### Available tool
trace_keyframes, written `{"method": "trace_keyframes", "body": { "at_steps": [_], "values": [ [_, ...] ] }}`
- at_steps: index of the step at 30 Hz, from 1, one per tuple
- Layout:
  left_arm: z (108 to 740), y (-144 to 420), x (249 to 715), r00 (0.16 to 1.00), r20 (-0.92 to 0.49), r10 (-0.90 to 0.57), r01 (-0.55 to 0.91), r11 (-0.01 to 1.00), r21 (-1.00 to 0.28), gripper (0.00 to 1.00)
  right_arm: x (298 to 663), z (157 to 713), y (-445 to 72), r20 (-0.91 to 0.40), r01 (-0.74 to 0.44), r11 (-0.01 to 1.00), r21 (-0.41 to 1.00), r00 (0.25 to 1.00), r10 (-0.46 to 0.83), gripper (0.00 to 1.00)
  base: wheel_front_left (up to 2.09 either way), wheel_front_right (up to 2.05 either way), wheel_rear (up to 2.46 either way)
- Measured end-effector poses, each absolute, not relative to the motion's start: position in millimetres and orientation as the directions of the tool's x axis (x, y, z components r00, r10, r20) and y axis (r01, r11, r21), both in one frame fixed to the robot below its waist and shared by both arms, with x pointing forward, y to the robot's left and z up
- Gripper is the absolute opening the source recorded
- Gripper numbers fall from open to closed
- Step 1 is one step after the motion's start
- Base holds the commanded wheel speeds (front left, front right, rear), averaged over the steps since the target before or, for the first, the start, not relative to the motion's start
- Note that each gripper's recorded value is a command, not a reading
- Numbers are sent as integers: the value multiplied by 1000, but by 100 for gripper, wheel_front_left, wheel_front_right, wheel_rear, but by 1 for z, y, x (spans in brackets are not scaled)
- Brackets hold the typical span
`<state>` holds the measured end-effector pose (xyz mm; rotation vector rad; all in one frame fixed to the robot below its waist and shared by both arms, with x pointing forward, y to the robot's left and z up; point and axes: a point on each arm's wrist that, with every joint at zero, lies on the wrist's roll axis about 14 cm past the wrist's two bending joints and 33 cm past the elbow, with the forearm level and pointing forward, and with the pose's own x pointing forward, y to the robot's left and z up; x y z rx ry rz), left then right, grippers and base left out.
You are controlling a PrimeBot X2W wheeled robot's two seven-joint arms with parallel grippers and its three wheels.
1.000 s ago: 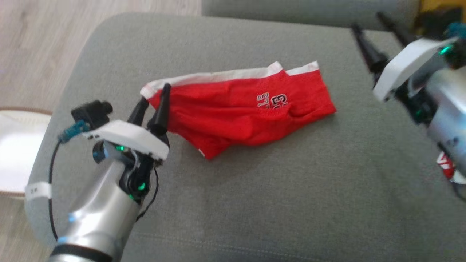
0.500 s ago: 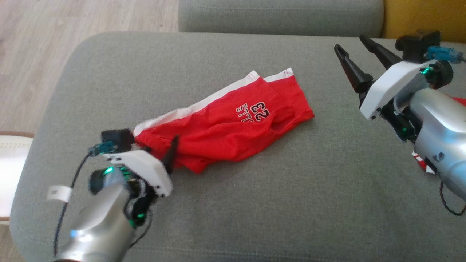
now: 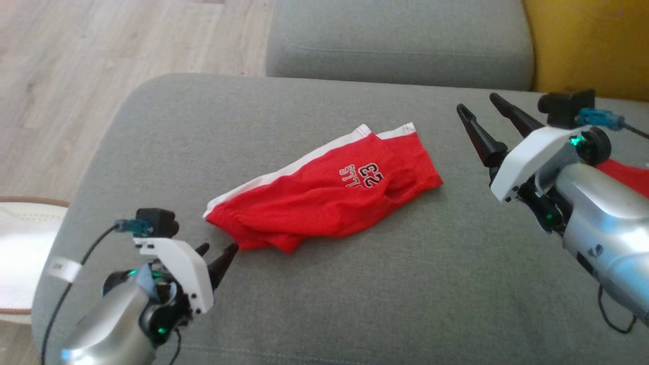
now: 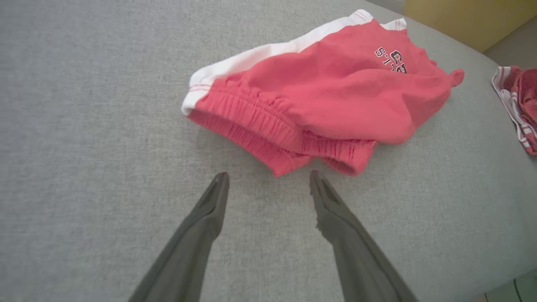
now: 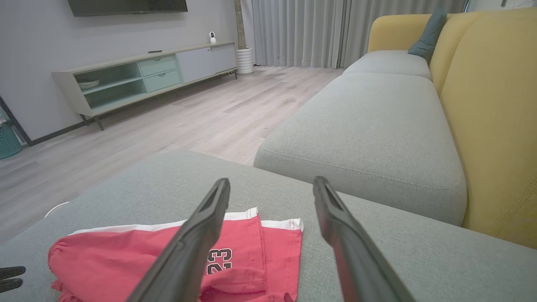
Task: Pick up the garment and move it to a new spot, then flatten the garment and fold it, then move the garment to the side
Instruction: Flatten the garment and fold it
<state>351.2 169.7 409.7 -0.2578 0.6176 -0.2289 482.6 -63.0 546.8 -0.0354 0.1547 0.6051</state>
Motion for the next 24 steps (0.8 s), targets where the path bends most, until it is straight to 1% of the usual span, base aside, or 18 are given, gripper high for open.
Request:
{"method": "trace_keyframes", "body": {
  "at_steps": [3,5,8,10,11,13,15,18,20,22,24],
  "values": [
    [423,183,347,819,-508,-266,136,951,-278,100,480,548,-58,-143,-573,819,24,809,570,100,0,0,0],
    [439,197,348,863,-454,-223,119,962,-246,100,479,549,-56,-136,-570,820,38,810,570,100,0,0,0],
    [473,215,353,942,-306,-138,70,972,-224,100,476,546,-55,-126,-557,827,75,817,562,100,0,0,0],
    [499,219,353,980,-173,-94,55,974,-218,100,475,546,-56,-116,-545,832,100,824,554,100,0,0,0],
    [499,219,353,980,-173,-94,55,974,-218,100,475,546,-56,-116,-545,832,100,824,554,100,0,0,0],
    [520,216,349,996,-54,-77,64,976,-209,100,475,552,-56,-85,-539,835,113,832,549,100,0,0,0],
    [531,218,343,999,21,-32,36,974,-224,100,477,563,-57,-39,-534,837,120,840,541,100,0,0,0],
    [533,215,333,998,63,22,-5,965,-263,100,475,575,-62,26,-520,846,119,853,521,100,0,0,0],
    [533,209,328,996,73,54,-28,950,-309,100,469,571,-65,40,-523,851,51,853,521,100,0,0,0],
    [540,203,324,991,113,76,-40,955,-294,100,462,565,-71,64,-492,866,89,871,487,100,0,0,0],
    [546,200,321,985,144,95,-52,959,-278,100,449,548,-72,58,-471,876,105,882,467,100,0,0,0]
  ]
}}
